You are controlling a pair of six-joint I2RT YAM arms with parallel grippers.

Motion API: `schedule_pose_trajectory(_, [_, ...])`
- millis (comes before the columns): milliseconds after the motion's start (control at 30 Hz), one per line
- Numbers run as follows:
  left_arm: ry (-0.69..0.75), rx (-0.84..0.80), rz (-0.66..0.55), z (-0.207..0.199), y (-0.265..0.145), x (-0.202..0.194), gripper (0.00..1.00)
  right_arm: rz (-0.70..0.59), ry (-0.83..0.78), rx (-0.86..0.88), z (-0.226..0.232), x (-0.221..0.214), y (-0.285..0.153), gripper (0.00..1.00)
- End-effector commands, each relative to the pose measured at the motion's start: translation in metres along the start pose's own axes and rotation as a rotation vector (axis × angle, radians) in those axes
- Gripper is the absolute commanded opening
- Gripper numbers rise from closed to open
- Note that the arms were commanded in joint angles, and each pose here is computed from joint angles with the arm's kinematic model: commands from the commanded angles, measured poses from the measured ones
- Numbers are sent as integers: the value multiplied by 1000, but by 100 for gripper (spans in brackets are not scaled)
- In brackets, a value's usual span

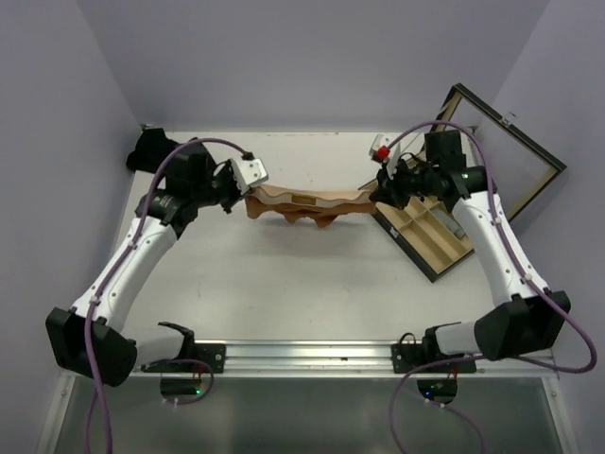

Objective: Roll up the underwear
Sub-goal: Flatten the underwear

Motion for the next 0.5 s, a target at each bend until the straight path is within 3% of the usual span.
schedule_pose_trajectory(0, [39,-96,-6,-25,-31,-4,0,-61,-176,-18,19,2,-19,0])
schedule_pose_trajectory(167, [58,-163,-64,-65,-71,-10,0,-103,-288,-16,56,0,-40,0])
schedule_pose_trajectory(333, [-58,-176,-86,-92,-89,-21,0,-168,-328,-19,83,4,-50,0])
schedule_pose_trajectory(467, [-158,-149,-84,-89,-76,-28,0,-112,-251,21,74,-2,-16,0])
Point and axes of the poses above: each gripper's point midway between its finger pads, its own y axis out along the fingers, its own z axis along the line the jaws close on, x = y × z, the point moved 8 cm from there along -y, back along the fingers, and after that the axes turned 7 degrees about -y, right-handed, at the moved point
